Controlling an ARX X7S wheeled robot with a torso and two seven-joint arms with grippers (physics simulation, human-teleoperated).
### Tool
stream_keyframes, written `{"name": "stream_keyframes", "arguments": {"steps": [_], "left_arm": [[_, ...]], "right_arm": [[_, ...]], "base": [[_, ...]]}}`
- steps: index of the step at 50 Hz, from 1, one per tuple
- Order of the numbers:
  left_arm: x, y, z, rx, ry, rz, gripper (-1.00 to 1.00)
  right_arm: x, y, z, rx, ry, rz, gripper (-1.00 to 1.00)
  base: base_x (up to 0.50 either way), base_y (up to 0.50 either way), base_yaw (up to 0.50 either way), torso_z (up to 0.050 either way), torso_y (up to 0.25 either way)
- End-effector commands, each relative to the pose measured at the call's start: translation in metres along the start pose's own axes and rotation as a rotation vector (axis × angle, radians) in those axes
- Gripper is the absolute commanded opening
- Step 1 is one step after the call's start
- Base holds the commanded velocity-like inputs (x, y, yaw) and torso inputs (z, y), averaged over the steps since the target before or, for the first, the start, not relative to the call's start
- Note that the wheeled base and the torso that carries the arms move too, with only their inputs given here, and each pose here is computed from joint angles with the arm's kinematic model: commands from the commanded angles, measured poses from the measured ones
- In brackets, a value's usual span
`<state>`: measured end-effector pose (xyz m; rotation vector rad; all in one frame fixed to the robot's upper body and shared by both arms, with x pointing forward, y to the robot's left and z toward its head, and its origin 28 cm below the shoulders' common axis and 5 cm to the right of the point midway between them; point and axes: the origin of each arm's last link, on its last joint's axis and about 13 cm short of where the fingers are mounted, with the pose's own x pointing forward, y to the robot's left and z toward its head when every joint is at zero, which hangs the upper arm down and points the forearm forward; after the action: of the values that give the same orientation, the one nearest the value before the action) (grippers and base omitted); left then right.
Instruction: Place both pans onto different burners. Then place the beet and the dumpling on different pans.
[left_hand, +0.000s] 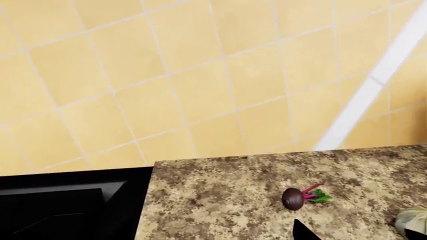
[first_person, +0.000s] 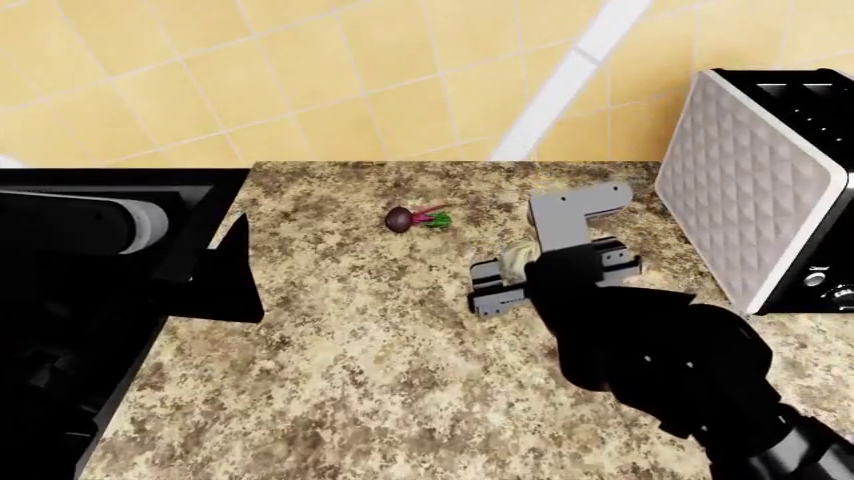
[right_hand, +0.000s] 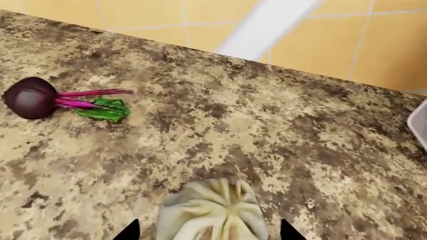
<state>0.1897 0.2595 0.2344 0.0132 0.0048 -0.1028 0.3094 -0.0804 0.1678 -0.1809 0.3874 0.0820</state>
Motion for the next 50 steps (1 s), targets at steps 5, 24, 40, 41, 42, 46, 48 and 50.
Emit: {"name": "stream_keyframes", "arguments": {"steps": [5,24,40,41,42,46,48,50], "left_arm": [[0.001,0.001,0.0,-0.009,0.001,0.002,1.0],[-0.001,0.002,-0.005,-0.021,0.001,0.004,1.0],[0.003,0.0,-0.007,-0.02,0.01,0.0,1.0],[0.004,0.0,-0.007,-0.017,0.013,-0.002,1.0],[0.006,0.0,-0.006,-0.013,0.016,-0.007,1.0],[0.024,-0.002,0.0,0.007,0.03,-0.027,1.0],[0.038,-0.003,0.005,0.018,0.036,-0.041,1.0],[0.053,-0.004,0.009,0.026,0.043,-0.049,1.0]], "right_arm": [[0.008,0.0,-0.009,0.009,0.031,-0.003,1.0],[-0.002,-0.002,-0.004,0.027,0.004,-0.019,-1.0],[-0.078,-0.025,0.048,0.04,-0.269,-0.06,-1.0],[-0.081,-0.026,0.046,0.038,-0.272,-0.061,-1.0],[-0.084,-0.026,0.044,0.034,-0.275,-0.064,-1.0],[-0.097,-0.026,0.035,0.021,-0.282,-0.062,-1.0],[-0.103,-0.026,0.03,0.012,-0.286,-0.055,-1.0],[-0.109,-0.025,0.025,0.007,-0.292,-0.047,-1.0]], "base": [[0.0,0.0,0.0,0.0,0.0],[0.0,0.0,0.0,0.0,0.0],[0.0,0.0,0.0,0.0,0.0],[0.0,0.0,0.0,0.0,0.0],[0.0,0.0,0.0,0.0,0.0],[0.0,0.0,0.0,0.0,0.0],[0.0,0.0,0.0,0.0,0.0],[0.0,0.0,0.0,0.0,0.0]]}}
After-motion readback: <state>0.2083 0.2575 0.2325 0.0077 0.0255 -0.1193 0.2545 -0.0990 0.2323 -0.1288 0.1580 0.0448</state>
